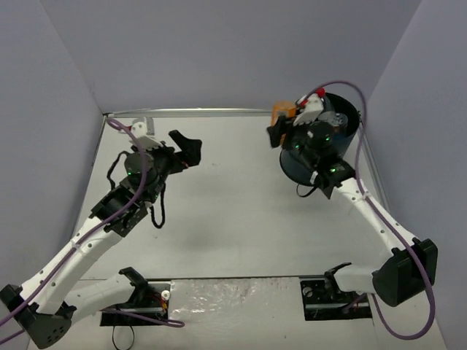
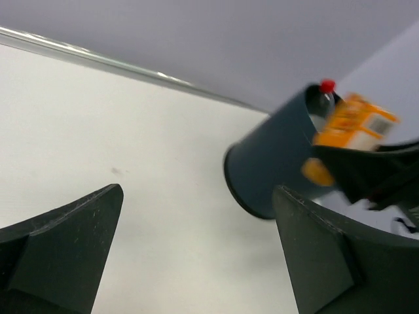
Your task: Put the plastic bottles in the bin
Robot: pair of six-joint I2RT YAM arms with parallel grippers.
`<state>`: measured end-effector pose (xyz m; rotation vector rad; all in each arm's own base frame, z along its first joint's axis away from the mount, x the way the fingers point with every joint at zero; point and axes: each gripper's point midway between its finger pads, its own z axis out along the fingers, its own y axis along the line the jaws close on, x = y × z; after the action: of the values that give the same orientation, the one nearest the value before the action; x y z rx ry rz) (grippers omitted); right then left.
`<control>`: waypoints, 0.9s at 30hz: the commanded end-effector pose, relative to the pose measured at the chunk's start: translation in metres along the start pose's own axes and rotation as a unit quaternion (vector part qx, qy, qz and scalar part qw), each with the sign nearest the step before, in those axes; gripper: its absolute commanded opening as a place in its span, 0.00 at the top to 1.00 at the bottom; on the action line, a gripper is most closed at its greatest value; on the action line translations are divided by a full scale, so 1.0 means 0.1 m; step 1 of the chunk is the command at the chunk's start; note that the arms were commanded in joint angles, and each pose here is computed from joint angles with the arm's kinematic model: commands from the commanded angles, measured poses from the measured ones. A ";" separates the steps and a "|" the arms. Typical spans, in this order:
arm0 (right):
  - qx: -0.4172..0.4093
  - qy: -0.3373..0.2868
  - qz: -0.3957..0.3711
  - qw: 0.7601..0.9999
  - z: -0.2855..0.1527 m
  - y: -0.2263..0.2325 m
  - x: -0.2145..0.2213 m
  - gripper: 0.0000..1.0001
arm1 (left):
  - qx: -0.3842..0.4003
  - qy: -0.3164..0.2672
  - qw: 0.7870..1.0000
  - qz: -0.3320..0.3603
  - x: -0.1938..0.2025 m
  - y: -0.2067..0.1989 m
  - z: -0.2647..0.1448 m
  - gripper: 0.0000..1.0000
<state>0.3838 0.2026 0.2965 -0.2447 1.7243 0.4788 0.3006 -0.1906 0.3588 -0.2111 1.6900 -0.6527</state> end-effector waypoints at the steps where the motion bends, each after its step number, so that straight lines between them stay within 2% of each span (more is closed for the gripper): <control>1: 0.140 -0.108 -0.024 0.984 -0.18 -0.88 -1.14 0.72 | -0.076 -0.048 0.996 -0.004 -0.45 0.49 -0.25 0.03; 4: 0.192 -0.084 -0.032 0.977 -0.10 -1.39 -1.24 0.68 | -0.111 -0.051 0.993 0.005 -0.40 0.74 -0.36 0.03; 8: 0.208 -0.046 -0.040 0.976 0.10 -1.61 -1.10 0.64 | -0.142 -0.041 0.989 0.016 -0.30 0.93 -0.45 0.03; 9: 0.211 -0.041 -0.042 0.976 0.12 -1.64 -1.06 0.61 | -0.150 -0.039 0.988 0.019 -0.27 0.97 -0.47 0.03; 11: 0.226 -0.032 -0.042 0.973 0.16 -1.72 -0.99 0.45 | -0.171 -0.035 0.984 0.026 -0.22 1.08 -0.51 0.03; 12: 0.233 -0.029 -0.041 0.971 0.16 -1.75 -0.96 0.32 | -0.180 -0.030 0.983 0.030 -0.19 1.12 -0.53 0.03; 14: 0.247 -0.027 -0.042 0.968 0.13 -1.80 -0.95 0.14 | -0.193 -0.029 0.980 0.035 -0.19 1.17 -0.56 0.03; 17: 0.255 -0.038 -0.042 0.965 0.06 -1.80 -1.04 0.00 | -0.202 -0.028 0.978 0.043 -0.21 1.20 -0.59 0.03; 21: 0.262 -0.074 -0.038 0.961 -0.19 -1.71 -1.33 0.00 | -0.206 -0.027 0.977 0.052 -0.24 1.21 -0.61 0.03; 24: 0.266 -0.103 -0.019 0.958 -0.54 -1.59 -1.50 0.00 | -0.213 -0.023 0.975 0.057 -0.23 1.24 -0.63 0.03; 27: 0.283 -0.098 0.017 0.954 -0.86 -1.54 -1.36 0.00 | -0.222 -0.015 0.973 0.062 -0.17 1.29 -0.63 0.03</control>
<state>0.4551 0.0317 0.3561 0.1021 1.7540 -0.0117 0.2708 -0.0654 0.2926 -0.4118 1.8341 -0.1963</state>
